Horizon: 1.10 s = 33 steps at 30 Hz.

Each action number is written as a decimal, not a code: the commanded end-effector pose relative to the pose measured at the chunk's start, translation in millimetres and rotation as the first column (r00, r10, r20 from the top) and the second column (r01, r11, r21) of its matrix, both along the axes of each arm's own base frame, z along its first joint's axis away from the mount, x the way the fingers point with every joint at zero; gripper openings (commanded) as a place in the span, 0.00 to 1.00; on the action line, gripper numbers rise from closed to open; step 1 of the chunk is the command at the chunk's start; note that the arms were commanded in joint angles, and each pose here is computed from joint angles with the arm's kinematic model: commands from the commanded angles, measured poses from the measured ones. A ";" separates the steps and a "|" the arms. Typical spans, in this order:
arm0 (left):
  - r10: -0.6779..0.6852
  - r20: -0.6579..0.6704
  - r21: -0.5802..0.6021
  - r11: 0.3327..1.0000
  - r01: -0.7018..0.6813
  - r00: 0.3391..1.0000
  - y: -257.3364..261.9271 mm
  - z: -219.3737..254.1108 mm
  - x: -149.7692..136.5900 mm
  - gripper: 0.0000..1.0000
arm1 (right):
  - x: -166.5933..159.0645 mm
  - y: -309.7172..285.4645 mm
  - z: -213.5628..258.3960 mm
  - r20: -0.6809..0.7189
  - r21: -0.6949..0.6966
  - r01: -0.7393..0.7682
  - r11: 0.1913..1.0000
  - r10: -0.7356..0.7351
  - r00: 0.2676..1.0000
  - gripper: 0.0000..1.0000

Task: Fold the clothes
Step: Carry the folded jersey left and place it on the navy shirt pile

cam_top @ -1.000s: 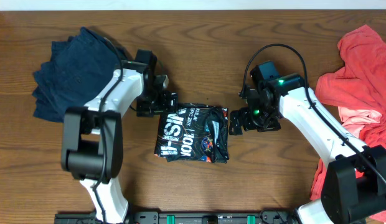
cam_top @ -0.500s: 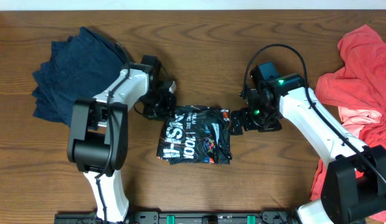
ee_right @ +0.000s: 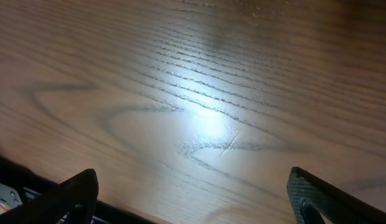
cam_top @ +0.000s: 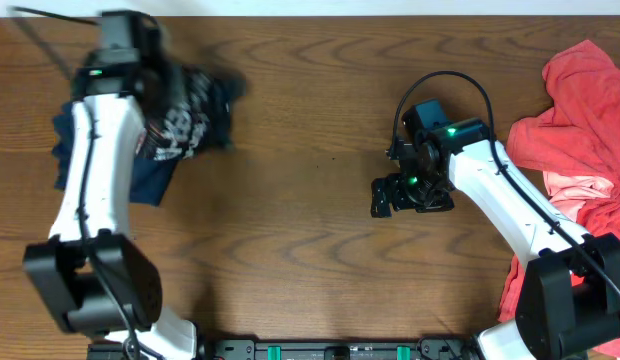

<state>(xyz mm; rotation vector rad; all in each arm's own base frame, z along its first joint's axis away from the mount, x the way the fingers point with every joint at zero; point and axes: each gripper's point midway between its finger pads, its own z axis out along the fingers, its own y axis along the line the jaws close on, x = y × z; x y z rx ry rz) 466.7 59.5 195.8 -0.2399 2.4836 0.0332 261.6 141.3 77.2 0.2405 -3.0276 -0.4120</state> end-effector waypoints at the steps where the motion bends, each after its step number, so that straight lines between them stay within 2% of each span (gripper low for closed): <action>1: 0.128 0.066 0.085 0.987 -0.134 0.990 56.0 13.1 4.9 0.06 | 0.8 -4.2 -1.8 -0.008 -0.007 0.024 1.000 -0.024 1.000 0.95; 5: 0.236 0.134 0.077 0.966 -0.248 0.962 107.6 18.1 7.6 0.06 | 1.0 -4.5 -1.8 -0.008 -0.007 0.025 1.000 -0.025 1.000 0.95; 9: 0.293 0.169 0.038 0.952 -0.303 0.941 138.9 16.3 7.5 0.06 | 1.0 -4.4 -1.8 -0.008 -0.006 0.025 1.000 -0.025 1.000 0.95; 16: 0.359 0.108 0.029 0.931 -0.364 0.927 173.8 -22.1 3.4 0.08 | 0.9 -4.5 -1.8 -0.011 -0.008 0.036 0.999 -0.036 0.999 0.95; 20: 0.386 0.068 0.026 0.921 -0.389 0.920 187.3 -43.0 -1.0 0.73 | 0.8 -4.5 -1.8 -0.014 -0.008 0.044 0.999 -0.044 0.999 0.95; 21: 0.402 0.071 0.019 0.914 -0.404 0.913 191.5 -43.0 -2.7 0.84 | 0.9 -4.4 -1.8 -0.014 -0.008 0.046 0.999 -0.046 0.999 0.96; 23: 0.434 0.086 0.001 0.900 -0.435 0.897 198.6 -39.1 -5.1 0.97 | 1.2 -4.5 -1.8 -0.013 -0.008 0.047 0.999 -0.047 0.999 0.96; 24: 0.454 0.099 -0.011 0.891 -0.455 0.886 202.4 -34.8 -6.7 1.00 | 2.3 -4.2 -1.8 -0.009 -0.007 0.047 0.999 -0.047 0.999 0.97; 29: 0.438 0.159 -0.038 0.898 -0.437 0.885 196.7 -5.7 -6.7 0.98 | 19.4 1.3 -1.3 0.055 0.019 0.069 0.997 -0.070 0.996 0.99; 33: 0.270 0.200 -0.165 0.957 -0.239 0.942 133.3 17.7 13.1 0.98 | 53.9 10.8 3.8 0.184 0.077 0.093 0.993 -0.106 0.977 0.99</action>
